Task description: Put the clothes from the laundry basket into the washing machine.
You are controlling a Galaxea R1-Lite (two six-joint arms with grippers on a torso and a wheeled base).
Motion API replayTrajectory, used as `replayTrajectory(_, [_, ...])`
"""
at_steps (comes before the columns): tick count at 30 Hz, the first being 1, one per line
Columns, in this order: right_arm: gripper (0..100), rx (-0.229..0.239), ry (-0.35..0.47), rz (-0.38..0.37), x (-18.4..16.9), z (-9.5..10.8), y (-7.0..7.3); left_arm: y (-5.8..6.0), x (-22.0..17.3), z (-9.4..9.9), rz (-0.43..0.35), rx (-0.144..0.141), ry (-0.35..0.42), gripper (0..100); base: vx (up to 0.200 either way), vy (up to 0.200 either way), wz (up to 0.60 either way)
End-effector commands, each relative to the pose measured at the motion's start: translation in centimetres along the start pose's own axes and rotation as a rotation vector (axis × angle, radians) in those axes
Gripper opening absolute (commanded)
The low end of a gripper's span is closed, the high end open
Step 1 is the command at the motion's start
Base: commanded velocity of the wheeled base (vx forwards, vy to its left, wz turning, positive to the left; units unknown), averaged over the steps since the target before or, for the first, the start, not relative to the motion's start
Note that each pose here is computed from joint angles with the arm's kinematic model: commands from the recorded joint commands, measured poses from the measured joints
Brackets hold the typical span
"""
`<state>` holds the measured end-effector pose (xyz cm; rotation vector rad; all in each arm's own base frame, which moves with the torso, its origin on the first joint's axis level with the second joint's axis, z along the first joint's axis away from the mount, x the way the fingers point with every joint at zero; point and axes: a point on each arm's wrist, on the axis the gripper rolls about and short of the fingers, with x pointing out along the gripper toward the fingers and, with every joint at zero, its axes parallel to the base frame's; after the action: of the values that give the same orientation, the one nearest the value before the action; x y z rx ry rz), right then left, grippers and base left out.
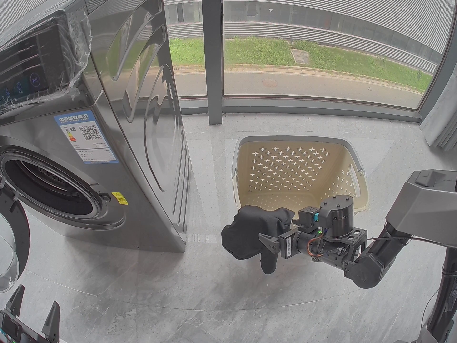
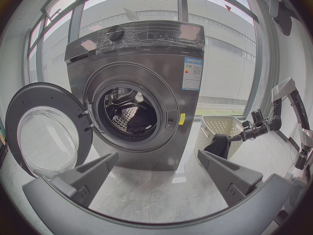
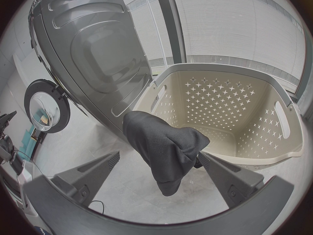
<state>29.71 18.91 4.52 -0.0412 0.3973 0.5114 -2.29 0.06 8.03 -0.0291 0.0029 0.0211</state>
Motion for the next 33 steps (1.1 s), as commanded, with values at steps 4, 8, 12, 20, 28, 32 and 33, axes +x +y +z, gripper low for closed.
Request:
replayTrajectory(4, [100,0.002,-0.006,-0.009,2.2,-0.6,-0.4,0.0,0.0,-0.4,0.0,0.0,0.003,100,0.0,0.0,0.0])
replayTrajectory(8, [100,-0.003,-0.015,-0.01,2.9,-0.8,-0.8,0.0,0.0,-0.4,0.0,0.0,0.003,100,0.0,0.0,0.0])
replayTrajectory(12, [0,0.0,-0.032,-0.008,3.4,-1.0,-1.2,0.0,0.0,-0.4,0.0,0.0,0.003,100,0.0,0.0,0.0])
replayTrajectory(20, [0,-0.002,-0.062,0.001,3.4,-0.7,-1.7,0.0,0.0,-0.4,0.0,0.0,0.001,100,0.0,0.0,0.0])
replayTrajectory(28, [0,-0.01,-0.091,0.052,-1.4,0.8,0.4,0.0,0.0,-0.4,0.0,-0.001,0.001,100,0.0,0.0,0.0])
replayTrajectory(32, [0,-0.014,-0.131,0.07,-4.6,1.7,1.2,0.0,0.0,-0.4,0.0,0.0,0.001,100,0.0,0.0,0.0])
replayTrajectory(33, [0,-0.014,-0.144,0.074,-5.6,2.0,1.4,0.0,0.0,-0.4,0.0,0.0,0.001,100,0.0,0.0,0.0])
